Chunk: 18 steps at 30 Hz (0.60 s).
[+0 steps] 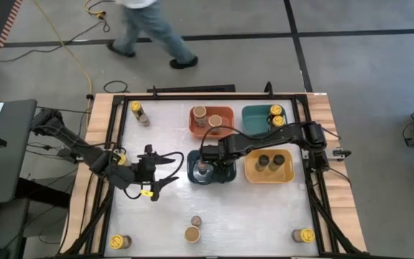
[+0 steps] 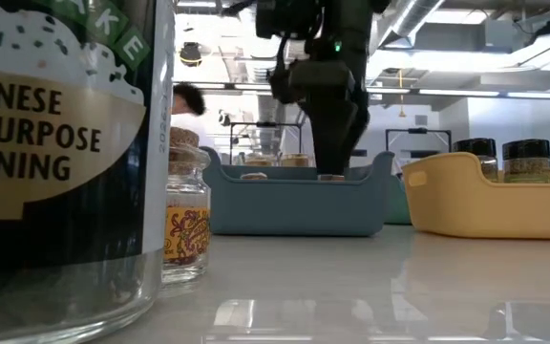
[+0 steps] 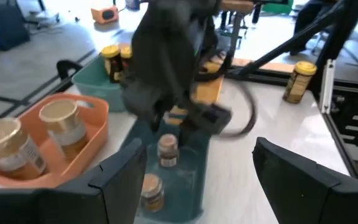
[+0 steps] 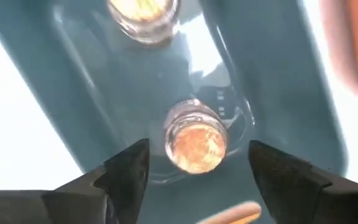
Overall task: Sort spices by type
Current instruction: Put the yellow spice bottle into the green bin
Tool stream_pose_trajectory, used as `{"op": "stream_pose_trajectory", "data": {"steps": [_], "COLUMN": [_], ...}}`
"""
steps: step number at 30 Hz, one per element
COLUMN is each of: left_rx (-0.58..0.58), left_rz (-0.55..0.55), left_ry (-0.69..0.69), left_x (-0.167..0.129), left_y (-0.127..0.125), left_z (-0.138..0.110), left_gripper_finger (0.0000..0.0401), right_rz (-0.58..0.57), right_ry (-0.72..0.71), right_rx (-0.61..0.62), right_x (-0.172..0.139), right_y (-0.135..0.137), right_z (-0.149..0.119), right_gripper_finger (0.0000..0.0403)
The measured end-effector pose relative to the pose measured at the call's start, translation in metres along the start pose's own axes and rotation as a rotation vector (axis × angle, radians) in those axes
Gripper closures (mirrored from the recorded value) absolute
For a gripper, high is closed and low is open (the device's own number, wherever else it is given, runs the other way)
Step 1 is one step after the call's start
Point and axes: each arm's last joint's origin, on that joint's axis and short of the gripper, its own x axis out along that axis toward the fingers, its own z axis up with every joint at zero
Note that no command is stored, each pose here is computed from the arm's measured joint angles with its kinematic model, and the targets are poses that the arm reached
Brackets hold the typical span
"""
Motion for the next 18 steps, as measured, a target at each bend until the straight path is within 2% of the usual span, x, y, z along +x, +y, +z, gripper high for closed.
{"op": "stream_pose_trajectory", "data": {"steps": [10, 15, 18], "left_rx": [-0.007, -0.035, -0.114], "left_rz": [-0.008, 0.007, 0.002], "left_ry": [0.043, 0.033, -0.018], "left_x": [-0.003, 0.005, 0.011], "left_y": [0.003, 0.01, 0.012], "left_z": [-0.005, -0.032, -0.043], "left_gripper_finger": [0.012, 0.012, 0.012], "right_rz": [0.083, 0.111, 0.112], "right_ry": [-0.293, -0.384, -0.416], "right_rx": [0.019, 0.048, 0.065], "right_x": [-0.09, -0.127, -0.145], "right_y": [-0.018, -0.035, -0.045], "right_z": [-0.009, -0.021, -0.03], "right_gripper_finger": [0.0102, 0.0102, 0.0102]}}
